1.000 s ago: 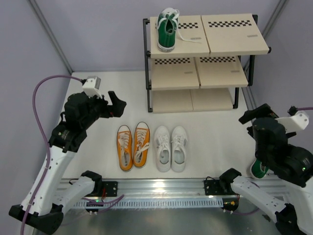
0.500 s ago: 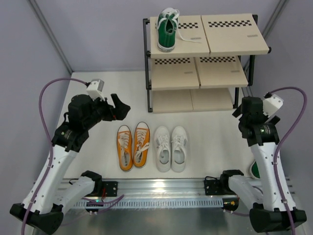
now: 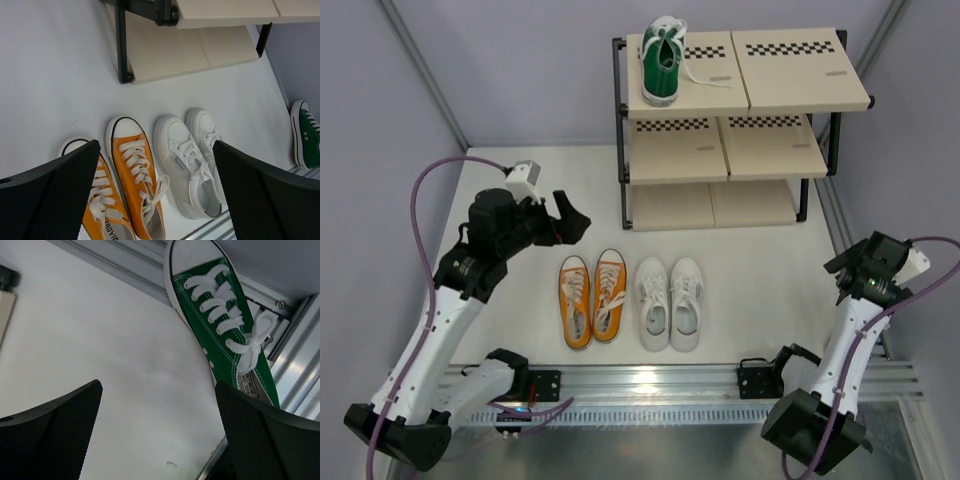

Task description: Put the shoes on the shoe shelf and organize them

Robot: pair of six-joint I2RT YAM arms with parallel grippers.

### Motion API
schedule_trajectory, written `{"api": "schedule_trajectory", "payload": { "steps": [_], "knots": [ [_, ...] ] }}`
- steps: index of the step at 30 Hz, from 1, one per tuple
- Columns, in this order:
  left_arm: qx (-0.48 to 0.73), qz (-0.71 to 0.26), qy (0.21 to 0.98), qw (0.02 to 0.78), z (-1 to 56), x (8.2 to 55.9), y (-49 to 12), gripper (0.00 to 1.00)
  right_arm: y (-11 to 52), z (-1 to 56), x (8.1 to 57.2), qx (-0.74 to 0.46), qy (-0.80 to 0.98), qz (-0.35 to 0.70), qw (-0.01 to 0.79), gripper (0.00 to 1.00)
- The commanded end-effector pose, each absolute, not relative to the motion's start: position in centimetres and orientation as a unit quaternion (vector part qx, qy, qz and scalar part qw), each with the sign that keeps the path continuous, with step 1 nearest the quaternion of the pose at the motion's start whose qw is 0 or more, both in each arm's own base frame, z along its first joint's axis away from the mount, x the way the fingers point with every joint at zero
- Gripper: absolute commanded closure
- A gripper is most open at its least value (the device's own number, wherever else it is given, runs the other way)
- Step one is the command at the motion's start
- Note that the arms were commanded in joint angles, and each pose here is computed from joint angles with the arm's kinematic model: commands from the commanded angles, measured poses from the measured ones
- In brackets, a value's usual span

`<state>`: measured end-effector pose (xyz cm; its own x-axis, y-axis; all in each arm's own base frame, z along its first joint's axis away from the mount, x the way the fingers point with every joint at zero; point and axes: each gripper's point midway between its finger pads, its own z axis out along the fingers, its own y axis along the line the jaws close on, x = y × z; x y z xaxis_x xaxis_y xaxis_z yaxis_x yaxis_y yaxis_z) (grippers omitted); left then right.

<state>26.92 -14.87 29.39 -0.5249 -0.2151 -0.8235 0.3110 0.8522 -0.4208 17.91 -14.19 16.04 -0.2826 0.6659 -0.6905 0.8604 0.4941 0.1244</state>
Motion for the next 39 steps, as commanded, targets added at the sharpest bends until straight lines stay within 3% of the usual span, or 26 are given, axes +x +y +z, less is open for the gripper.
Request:
{"api": "schedule_trajectory", "payload": {
  "steps": [1,9,28,39],
  "knots": [
    [0.043,-0.283,0.835,0.470,29.1,26.7,-15.6,0.01,-13.8,15.2,18.0,0.489,0.787,-0.088,0.366,0.00],
    [0.046,-0.282,0.841,0.459,28.4,26.5,-15.7,0.01,-14.8,14.2,16.8,0.586,0.732,-0.084,0.338,0.01],
    [0.039,-0.282,0.843,0.456,27.4,27.1,-15.9,0.01,-19.0,11.2,12.0,0.621,0.709,-0.213,0.259,0.01],
    [0.035,-0.274,0.842,0.463,27.2,27.5,-15.6,0.01,-18.2,8.4,14.3,0.607,0.741,-0.148,0.246,0.00]
  ]
}}
